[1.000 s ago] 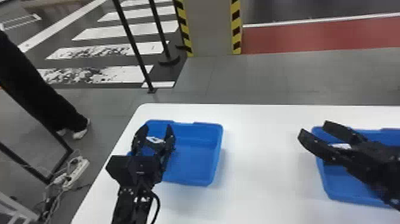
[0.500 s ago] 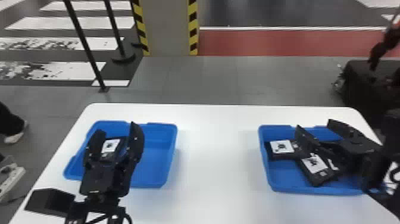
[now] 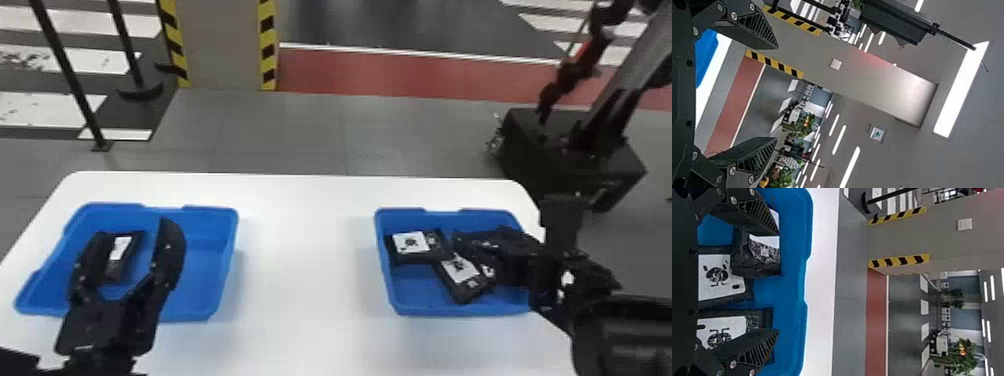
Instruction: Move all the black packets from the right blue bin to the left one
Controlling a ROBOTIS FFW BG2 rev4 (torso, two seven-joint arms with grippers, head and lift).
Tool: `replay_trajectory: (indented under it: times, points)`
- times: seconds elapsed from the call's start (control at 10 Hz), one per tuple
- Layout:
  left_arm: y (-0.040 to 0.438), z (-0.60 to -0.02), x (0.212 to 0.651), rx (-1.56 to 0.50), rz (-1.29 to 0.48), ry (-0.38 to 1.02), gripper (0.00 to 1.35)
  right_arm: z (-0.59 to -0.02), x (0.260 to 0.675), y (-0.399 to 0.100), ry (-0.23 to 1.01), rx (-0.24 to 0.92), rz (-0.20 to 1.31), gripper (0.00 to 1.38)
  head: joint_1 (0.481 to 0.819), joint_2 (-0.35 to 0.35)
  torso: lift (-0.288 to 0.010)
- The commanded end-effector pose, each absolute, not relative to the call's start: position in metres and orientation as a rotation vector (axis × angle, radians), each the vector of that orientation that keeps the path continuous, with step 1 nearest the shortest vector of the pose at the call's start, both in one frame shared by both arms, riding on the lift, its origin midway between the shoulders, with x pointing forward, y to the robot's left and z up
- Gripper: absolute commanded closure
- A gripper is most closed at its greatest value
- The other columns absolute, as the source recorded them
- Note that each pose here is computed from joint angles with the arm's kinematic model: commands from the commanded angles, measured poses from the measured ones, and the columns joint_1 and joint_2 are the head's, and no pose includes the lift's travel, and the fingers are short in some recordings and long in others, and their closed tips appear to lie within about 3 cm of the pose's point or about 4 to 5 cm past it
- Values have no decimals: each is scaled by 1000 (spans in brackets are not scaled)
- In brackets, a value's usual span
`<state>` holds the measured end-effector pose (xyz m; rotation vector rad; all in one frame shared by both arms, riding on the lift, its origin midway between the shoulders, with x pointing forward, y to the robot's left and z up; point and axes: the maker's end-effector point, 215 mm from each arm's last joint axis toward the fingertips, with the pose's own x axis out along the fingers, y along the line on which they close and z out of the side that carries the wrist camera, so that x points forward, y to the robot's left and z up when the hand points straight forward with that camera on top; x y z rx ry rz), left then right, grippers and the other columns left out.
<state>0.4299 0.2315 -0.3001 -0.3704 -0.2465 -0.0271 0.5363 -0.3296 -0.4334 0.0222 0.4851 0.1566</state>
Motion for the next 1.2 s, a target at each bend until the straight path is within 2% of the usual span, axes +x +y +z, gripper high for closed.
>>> replay_trajectory:
  times: [0.0, 0.4, 0.6, 1.1]
  points:
    - [230, -301, 432, -374, -29, -241, 213, -441, 551, -316, 499, 14, 192, 159, 695, -112, -110]
    - [229, -316, 428, -389, -28, -199, 213, -480, 584, -285, 554, 21, 256, 156, 695, -74, -110]
    - [226, -320, 429, -395, -35, -185, 213, -487, 601, -285, 569, 16, 262, 156, 695, -62, -110]
    - [224, -321, 430, -404, -40, -178, 213, -498, 569, -252, 611, 53, 302, 156, 695, -36, -110]
